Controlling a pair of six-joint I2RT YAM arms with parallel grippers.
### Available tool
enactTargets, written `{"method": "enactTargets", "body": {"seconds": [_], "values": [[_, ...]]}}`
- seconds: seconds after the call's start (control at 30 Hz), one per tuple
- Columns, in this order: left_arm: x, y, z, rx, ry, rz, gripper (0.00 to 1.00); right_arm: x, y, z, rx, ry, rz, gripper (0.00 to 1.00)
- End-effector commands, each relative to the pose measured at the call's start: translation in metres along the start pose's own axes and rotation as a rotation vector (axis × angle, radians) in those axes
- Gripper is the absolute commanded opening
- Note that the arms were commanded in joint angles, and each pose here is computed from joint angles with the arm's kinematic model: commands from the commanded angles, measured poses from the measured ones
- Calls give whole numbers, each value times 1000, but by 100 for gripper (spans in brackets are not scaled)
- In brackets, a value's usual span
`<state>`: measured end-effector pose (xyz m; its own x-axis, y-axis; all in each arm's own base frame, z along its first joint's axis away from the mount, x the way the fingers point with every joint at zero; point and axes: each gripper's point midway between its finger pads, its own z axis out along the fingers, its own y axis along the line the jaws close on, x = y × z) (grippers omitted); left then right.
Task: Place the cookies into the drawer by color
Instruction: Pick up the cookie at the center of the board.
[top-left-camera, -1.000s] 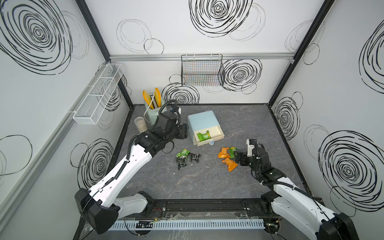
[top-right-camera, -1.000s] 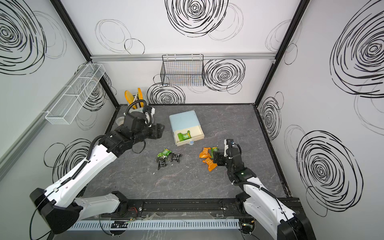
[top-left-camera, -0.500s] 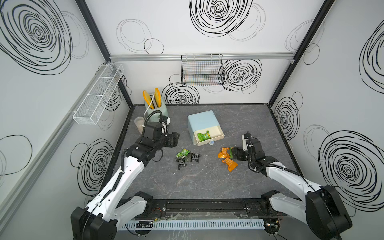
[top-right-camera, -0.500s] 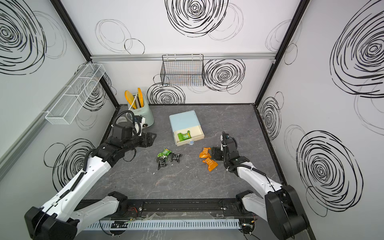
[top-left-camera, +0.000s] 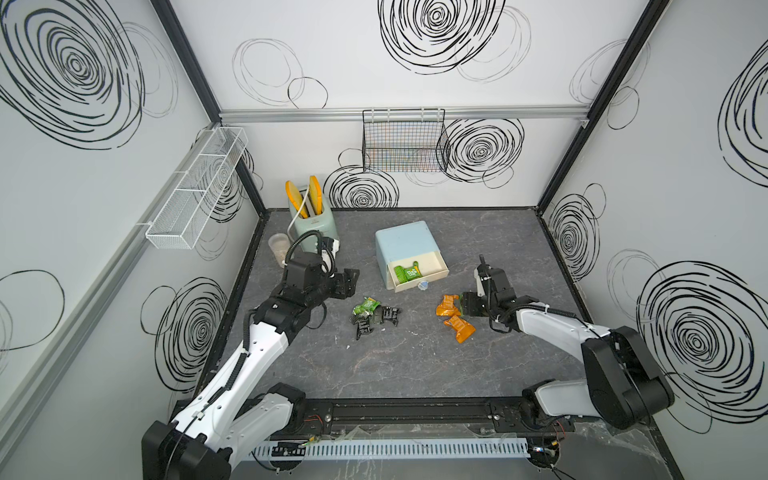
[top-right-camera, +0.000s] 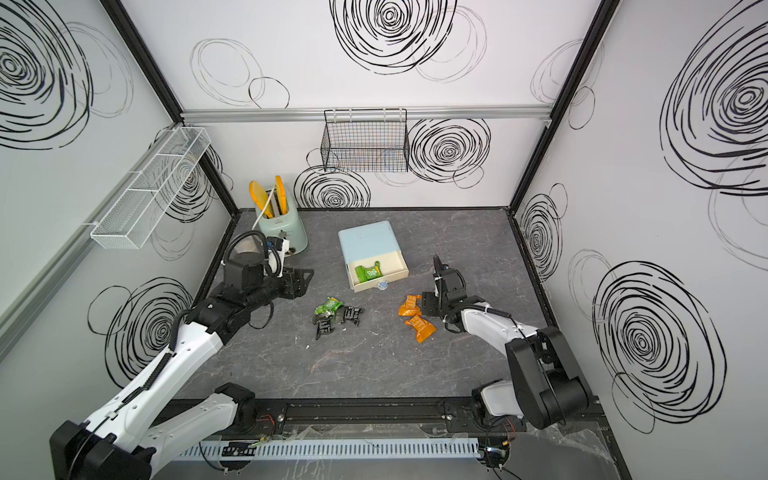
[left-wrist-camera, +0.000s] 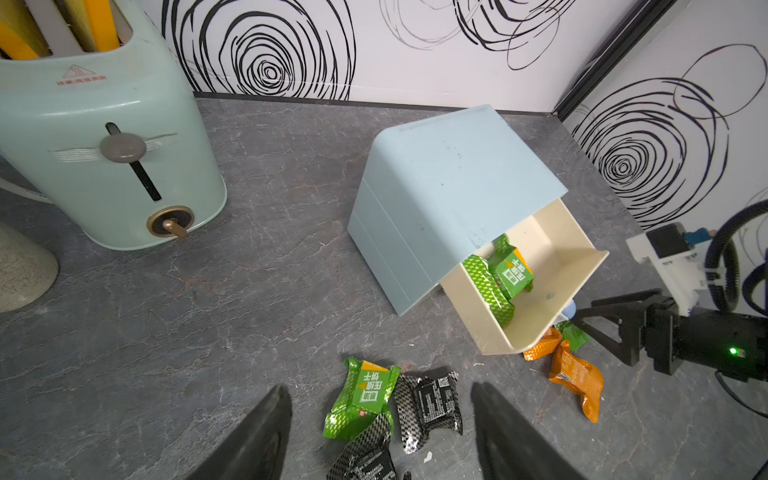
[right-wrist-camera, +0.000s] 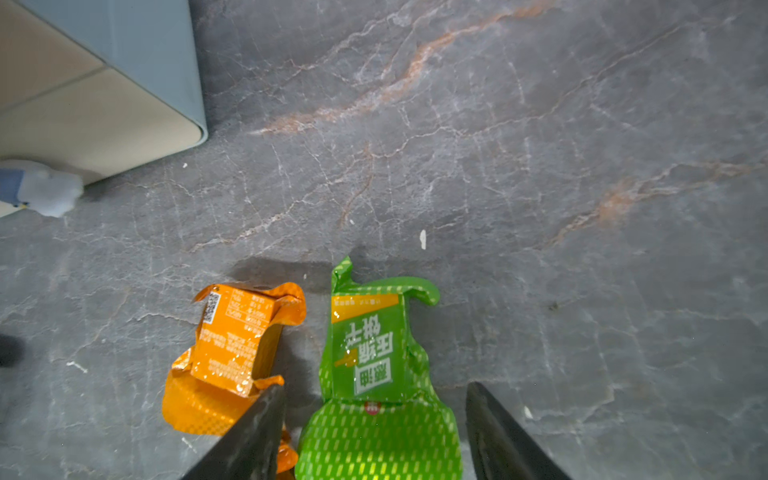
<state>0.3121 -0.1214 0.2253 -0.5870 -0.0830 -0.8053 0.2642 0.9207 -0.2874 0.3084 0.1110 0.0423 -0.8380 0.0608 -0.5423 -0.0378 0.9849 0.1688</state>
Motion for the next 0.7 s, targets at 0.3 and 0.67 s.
{"method": "enactTargets", "body": {"seconds": [0.3, 0.67], "values": [[-10, 6, 1, 46, -42, -21, 73, -4, -2, 15, 42, 35, 13, 64], [-7, 9, 2, 55, -35, -39, 73, -3, -4, 27, 93, 53, 2, 61]]}}
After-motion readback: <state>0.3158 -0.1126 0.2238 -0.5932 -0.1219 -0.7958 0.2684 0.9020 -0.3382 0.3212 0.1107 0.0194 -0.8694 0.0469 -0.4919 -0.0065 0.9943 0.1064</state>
